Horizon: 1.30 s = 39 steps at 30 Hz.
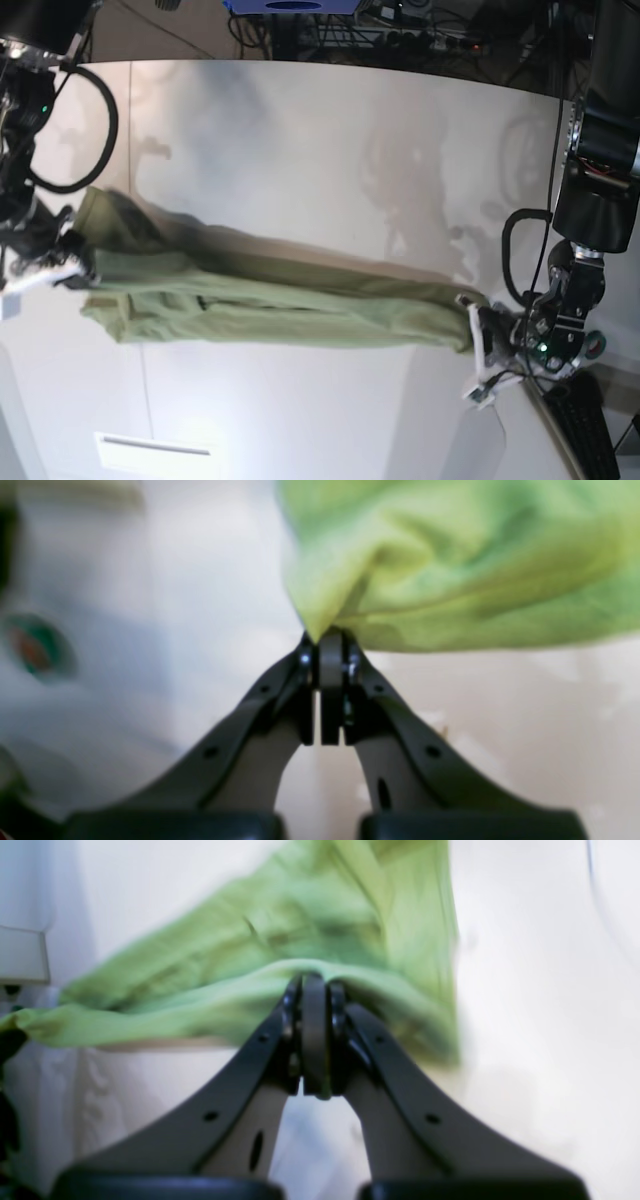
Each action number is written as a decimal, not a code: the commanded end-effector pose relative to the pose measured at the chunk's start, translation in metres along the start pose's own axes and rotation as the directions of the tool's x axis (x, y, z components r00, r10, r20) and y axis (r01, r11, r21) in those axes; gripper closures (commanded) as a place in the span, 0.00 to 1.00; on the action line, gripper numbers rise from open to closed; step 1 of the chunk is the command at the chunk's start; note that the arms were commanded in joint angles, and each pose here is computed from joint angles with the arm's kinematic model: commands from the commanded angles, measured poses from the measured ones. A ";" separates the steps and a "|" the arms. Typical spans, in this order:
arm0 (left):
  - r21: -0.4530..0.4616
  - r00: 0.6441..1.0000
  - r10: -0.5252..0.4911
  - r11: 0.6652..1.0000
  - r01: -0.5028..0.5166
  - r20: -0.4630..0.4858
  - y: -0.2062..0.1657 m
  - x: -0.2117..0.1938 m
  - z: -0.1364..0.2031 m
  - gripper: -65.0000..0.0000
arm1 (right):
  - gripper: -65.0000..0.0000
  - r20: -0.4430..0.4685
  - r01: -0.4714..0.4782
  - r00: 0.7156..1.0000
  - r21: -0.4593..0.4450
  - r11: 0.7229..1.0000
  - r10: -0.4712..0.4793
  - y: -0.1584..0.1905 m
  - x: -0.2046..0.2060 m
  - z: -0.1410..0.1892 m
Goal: Layout the t-shirt on the table in an organized manner, then fold the t-shirt properly
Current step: 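Lift the shirt with both grippers and swing it across the table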
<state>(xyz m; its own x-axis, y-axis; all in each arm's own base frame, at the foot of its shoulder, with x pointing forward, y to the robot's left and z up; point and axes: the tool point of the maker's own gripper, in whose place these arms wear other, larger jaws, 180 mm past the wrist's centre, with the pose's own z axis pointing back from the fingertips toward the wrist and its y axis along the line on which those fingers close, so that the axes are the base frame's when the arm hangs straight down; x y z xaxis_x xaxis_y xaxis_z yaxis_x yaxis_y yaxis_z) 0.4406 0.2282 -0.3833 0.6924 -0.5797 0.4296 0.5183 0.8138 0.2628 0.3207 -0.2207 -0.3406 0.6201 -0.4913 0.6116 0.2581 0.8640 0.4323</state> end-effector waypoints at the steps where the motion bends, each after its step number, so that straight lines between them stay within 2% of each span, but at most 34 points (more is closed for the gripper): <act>1: 0.043 0.998 -0.018 0.999 0.016 0.058 0.015 0.030 0.015 1.00 | 1.00 0.054 -0.023 0.998 0.009 1.000 0.022 0.005 0.029 0.001; 5: 0.025 0.991 -0.012 1.000 0.009 0.132 0.008 0.087 0.022 1.00 | 1.00 0.132 -0.030 0.991 0.008 1.000 0.029 0.005 0.109 -0.011; 10: 0.007 0.985 0.040 0.999 -0.042 0.165 0.019 0.140 0.030 1.00 | 1.00 0.180 0.042 0.983 -0.004 0.999 -0.040 -0.007 0.198 -0.022; 11: 0.010 0.980 0.045 0.999 -0.048 0.194 0.023 0.157 0.036 1.00 | 1.00 0.201 0.041 0.979 -0.006 0.999 -0.039 -0.006 0.215 -0.022; 13: 0.033 0.961 0.072 0.996 -0.083 0.267 0.036 0.191 0.052 1.00 | 1.00 0.270 -0.022 0.963 -0.011 1.000 0.024 0.004 0.256 -0.018; 16: 0.086 0.923 0.129 0.982 -0.171 0.362 0.065 0.234 0.085 1.00 | 1.00 0.407 -0.184 0.897 -0.014 0.983 0.173 0.035 0.316 0.010; 19: 0.085 0.876 0.163 0.971 -0.225 0.455 0.088 0.268 0.124 1.00 | 1.00 0.533 -0.243 0.818 -0.022 0.970 0.217 0.055 0.368 0.052; 20: 0.052 0.842 0.203 0.963 -0.263 0.500 0.093 0.280 0.138 1.00 | 1.00 0.570 -0.245 0.794 -0.019 0.969 0.212 0.061 0.384 0.068; 23: -0.119 0.692 0.393 0.904 -0.410 0.605 0.115 0.299 0.177 1.00 | 1.00 0.668 -0.280 0.709 -0.026 0.960 0.225 0.081 0.419 0.118; 25: -0.187 0.649 0.459 0.876 -0.445 0.606 0.119 0.298 0.187 1.00 | 1.00 0.698 -0.327 0.665 -0.049 0.944 0.266 0.095 0.421 0.142; 26: -0.192 0.653 0.466 0.873 -0.448 0.597 0.116 0.291 0.182 1.00 | 1.00 0.695 -0.349 0.659 -0.058 0.935 0.289 0.100 0.417 0.146; 28: -0.170 0.689 0.444 0.886 -0.431 0.573 0.101 0.273 0.164 1.00 | 1.00 0.632 -0.384 0.694 -0.079 0.920 0.345 0.096 0.388 0.132; 29: -0.153 0.722 0.427 0.897 -0.415 0.545 0.089 0.260 0.150 1.00 | 1.00 0.604 -0.390 0.713 -0.083 0.917 0.357 0.090 0.373 0.125; 31: -0.136 0.778 0.400 0.913 -0.385 0.483 0.060 0.230 0.121 1.00 | 1.00 0.531 -0.379 0.771 -0.059 0.923 0.351 0.076 0.330 0.093; 34: -0.136 0.842 0.376 0.926 -0.351 0.387 0.006 0.166 0.083 1.00 | 1.00 0.411 -0.275 0.877 0.001 0.961 0.250 0.039 0.252 0.037; 35: -0.133 0.855 0.365 0.931 -0.340 0.370 -0.011 0.147 0.078 1.00 | 1.00 0.373 -0.236 0.903 0.014 0.972 0.214 0.029 0.229 0.022; 37: -0.138 0.874 0.344 0.939 -0.315 0.344 -0.047 0.109 0.072 1.00 | 1.00 0.298 -0.173 0.942 0.031 0.984 0.156 0.014 0.183 -0.007; 39: -0.151 0.896 0.331 0.943 -0.298 0.296 -0.082 0.070 0.069 1.00 | 1.00 0.233 -0.130 0.965 0.033 0.991 0.119 0.001 0.142 -0.029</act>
<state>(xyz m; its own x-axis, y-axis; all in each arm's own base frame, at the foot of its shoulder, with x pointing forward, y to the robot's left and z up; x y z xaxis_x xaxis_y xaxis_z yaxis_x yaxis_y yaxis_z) 0.4025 0.1282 -0.3313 0.6785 -0.2472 0.6917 0.3485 0.9373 -0.0070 0.4210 -0.2787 -0.2977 0.5124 -0.4101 0.7545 0.1698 0.9096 0.3791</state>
